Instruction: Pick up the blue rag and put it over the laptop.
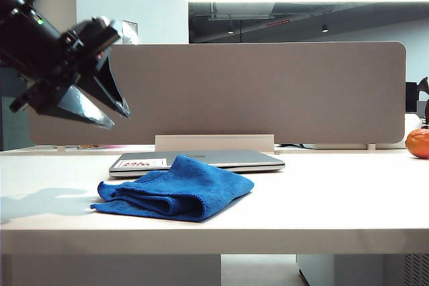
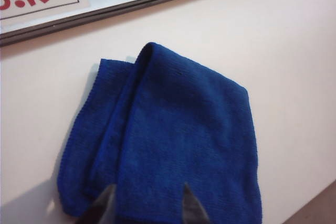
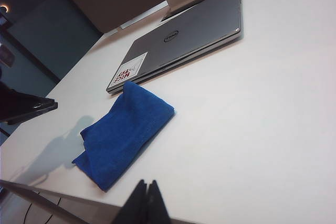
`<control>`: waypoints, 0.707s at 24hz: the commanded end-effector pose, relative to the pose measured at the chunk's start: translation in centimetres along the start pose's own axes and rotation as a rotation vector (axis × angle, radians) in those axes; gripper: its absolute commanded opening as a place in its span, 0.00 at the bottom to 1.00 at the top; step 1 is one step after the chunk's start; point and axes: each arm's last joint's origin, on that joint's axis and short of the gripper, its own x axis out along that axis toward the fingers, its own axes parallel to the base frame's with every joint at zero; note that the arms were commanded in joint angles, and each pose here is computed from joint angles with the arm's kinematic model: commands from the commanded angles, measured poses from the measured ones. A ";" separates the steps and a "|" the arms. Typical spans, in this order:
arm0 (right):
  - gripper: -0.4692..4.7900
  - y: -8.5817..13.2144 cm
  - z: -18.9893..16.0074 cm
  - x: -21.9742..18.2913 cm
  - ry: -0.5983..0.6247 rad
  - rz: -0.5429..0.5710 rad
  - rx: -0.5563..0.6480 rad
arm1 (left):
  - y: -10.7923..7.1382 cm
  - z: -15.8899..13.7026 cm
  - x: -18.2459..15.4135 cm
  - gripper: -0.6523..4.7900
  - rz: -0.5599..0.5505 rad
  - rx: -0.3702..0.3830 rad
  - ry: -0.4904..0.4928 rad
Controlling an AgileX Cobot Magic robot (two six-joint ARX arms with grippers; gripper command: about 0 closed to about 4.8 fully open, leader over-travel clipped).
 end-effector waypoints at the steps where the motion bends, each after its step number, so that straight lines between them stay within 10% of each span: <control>1: 0.09 0.0 0.0 0.0 -0.008 0.004 -0.004 | 0.1 0.8 0.6 0.40 0.001 0.035 -0.007; 6: 0.09 0.0 0.0 0.0 -0.008 0.004 -0.004 | 0.4 1.5 1.9 0.65 0.006 0.045 0.012; 11: 0.09 0.0 0.0 0.0 -0.008 0.004 -0.004 | 1.1 1.1 3.0 0.66 0.058 0.084 0.040; 13: 0.09 0.0 0.0 0.0 -0.008 0.004 -0.004 | 1.6 0.7 3.6 0.87 0.125 0.084 0.058; 17: 0.09 0.0 0.0 0.0 -0.008 0.003 -0.004 | 1.9 0.4 4.1 0.87 0.128 0.076 0.084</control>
